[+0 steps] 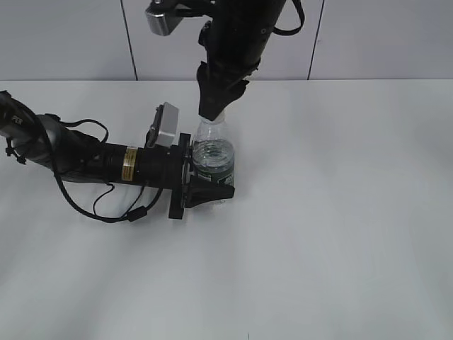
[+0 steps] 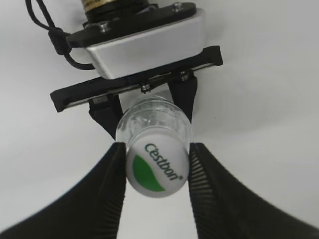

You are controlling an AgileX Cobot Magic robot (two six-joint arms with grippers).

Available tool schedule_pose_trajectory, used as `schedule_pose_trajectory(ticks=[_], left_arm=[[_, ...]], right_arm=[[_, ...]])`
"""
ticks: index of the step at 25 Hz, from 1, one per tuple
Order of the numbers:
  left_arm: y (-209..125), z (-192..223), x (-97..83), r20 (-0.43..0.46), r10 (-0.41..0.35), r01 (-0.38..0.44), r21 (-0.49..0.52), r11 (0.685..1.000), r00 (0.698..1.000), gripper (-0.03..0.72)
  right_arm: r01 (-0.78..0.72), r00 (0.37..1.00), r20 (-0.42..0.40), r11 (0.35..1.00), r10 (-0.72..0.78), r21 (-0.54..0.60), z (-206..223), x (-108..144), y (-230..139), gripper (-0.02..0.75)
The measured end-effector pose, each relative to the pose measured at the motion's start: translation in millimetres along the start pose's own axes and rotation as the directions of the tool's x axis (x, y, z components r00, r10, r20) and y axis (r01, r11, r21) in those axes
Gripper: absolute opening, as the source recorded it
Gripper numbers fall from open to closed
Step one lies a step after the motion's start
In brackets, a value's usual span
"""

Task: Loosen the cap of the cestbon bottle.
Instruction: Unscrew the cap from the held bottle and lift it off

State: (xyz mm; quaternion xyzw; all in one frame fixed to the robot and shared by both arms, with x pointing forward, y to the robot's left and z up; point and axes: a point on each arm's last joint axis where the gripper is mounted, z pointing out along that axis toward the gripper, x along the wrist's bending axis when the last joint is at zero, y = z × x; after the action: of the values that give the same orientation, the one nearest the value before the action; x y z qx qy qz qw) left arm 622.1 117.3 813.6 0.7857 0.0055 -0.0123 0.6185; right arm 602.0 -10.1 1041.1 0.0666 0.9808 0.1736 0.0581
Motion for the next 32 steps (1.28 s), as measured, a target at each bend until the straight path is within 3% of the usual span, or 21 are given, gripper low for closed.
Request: schedule_pose_trajectory(ticks=[15, 32], left_arm=[[0.5, 0.0, 0.1, 0.006, 0.006, -0.006, 0.003, 1.000, 1.000, 0.412], [0.3, -0.7, 0.2, 0.010, 0.007, -0.007, 0.007, 1.000, 1.000, 0.412]], right_arm=[[0.342, 0.940, 0.000, 0.940, -0.342, -0.001, 0.0, 0.0, 0.0, 0.293], [0.355, 0.935, 0.001, 0.935, -0.355, 0.006, 0.1, 0.1, -0.1, 0.313]])
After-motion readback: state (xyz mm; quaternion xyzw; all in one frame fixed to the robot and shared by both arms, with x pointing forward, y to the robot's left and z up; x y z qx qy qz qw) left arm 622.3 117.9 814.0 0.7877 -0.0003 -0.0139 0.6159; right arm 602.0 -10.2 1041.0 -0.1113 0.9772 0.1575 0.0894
